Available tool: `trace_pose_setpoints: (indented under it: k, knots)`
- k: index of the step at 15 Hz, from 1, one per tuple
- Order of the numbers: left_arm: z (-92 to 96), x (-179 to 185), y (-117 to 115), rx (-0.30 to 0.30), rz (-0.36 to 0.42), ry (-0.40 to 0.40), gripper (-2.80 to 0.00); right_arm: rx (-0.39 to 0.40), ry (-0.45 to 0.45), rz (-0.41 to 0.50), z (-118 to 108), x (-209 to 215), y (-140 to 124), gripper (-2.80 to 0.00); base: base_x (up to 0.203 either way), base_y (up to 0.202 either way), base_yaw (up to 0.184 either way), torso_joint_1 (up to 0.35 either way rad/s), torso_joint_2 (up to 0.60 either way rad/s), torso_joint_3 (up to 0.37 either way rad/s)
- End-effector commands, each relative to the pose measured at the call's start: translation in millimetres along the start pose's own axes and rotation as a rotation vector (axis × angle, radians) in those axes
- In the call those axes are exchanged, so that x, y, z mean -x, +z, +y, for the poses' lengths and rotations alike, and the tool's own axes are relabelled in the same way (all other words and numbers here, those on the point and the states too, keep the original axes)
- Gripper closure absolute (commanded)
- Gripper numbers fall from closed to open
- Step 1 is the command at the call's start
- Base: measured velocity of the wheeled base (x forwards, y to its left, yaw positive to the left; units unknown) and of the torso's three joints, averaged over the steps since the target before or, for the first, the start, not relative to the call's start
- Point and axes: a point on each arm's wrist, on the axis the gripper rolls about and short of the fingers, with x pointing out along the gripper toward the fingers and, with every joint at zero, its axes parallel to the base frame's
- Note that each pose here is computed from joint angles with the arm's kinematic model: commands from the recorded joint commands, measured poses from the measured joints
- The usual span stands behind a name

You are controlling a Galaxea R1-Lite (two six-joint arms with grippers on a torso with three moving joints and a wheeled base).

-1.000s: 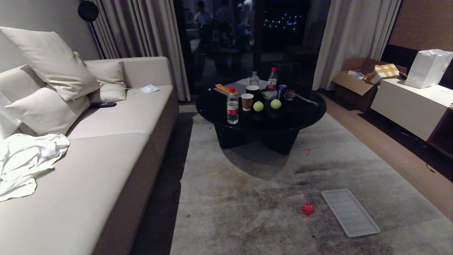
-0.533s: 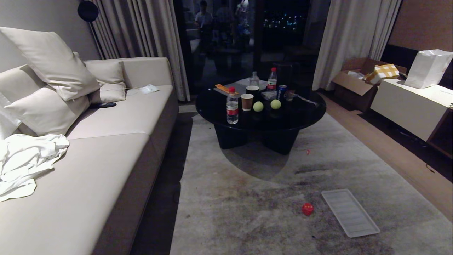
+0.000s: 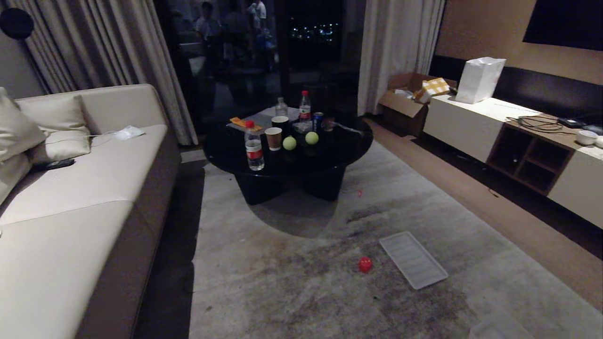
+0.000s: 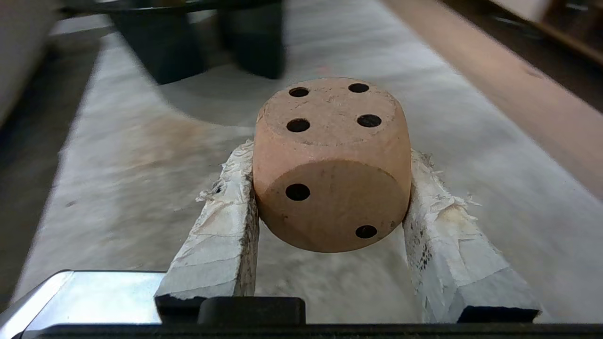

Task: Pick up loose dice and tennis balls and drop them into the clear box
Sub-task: Put the toys in the box

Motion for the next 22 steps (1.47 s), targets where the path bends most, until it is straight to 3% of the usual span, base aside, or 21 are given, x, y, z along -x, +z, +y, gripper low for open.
trace_pose_setpoints:
  k: [1,22]
  knots:
    - [0.0,-0.2,-0.4,0.0,0.002,0.001,0.0,0.0,0.001,0.003,0.0,-0.1,-0.1,0.0,0.001,0.008,-0.157,-0.002,0.0,0.002]
    - [0.0,-0.2,0.0,0.011,0.0,0.0,0.0,0.002,0.001,0.003,0.0,-0.1,-0.1,0.0,0.001,0.011,-0.161,0.003,0.0,0.003]
